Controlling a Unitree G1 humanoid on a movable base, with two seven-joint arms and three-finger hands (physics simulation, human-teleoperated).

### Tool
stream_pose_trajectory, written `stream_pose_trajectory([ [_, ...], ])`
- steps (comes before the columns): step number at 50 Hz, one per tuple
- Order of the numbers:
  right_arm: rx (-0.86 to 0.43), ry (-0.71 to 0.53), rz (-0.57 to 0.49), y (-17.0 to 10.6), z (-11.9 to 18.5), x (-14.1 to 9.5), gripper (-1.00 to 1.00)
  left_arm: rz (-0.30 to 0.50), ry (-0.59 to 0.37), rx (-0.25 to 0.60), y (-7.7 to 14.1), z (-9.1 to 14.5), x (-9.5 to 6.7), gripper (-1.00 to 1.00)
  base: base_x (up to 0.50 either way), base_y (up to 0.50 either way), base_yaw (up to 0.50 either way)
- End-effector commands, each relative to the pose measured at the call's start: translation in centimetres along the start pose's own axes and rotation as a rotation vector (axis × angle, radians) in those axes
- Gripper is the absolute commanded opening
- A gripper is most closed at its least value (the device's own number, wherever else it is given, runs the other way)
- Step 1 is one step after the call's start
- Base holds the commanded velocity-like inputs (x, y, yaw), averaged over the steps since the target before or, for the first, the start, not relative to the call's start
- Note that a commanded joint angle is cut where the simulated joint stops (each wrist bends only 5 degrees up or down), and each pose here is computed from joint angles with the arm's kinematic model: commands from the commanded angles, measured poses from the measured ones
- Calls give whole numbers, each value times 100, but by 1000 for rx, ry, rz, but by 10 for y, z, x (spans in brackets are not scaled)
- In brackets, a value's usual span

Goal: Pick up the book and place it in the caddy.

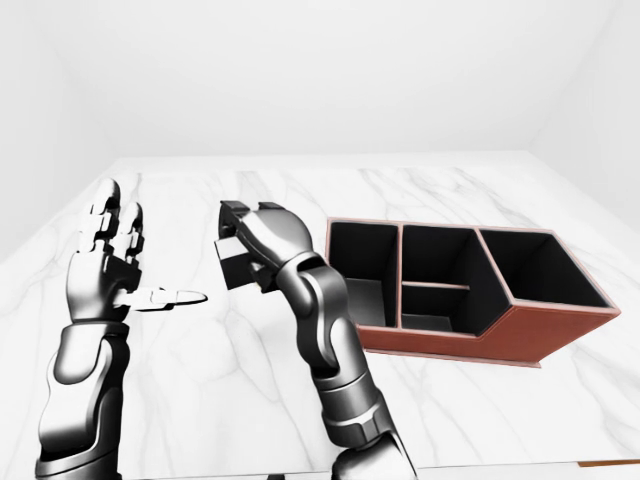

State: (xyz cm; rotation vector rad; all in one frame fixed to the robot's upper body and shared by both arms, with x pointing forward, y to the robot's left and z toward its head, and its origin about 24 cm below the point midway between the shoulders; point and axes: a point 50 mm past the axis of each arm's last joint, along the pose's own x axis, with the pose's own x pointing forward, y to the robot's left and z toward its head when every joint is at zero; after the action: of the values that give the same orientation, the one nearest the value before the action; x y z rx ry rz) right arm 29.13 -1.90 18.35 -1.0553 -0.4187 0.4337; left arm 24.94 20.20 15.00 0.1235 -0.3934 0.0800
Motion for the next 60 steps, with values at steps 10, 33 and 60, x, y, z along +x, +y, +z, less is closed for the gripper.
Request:
stream_pose_trajectory([
  [10,-73,-152,-181,-82,20,-15,-100,-3,4,-4,-2,-1,-2,100,0,0,0],
  [33,-175,-105,-305,-137,-10,-34,-100,2,15,-9,-1,-3,-2,100,0,0,0],
  [60,-325,72,-342,-158,-42,-83,-100,1,-15,-2,-1,4,-1,100,0,0,0],
])
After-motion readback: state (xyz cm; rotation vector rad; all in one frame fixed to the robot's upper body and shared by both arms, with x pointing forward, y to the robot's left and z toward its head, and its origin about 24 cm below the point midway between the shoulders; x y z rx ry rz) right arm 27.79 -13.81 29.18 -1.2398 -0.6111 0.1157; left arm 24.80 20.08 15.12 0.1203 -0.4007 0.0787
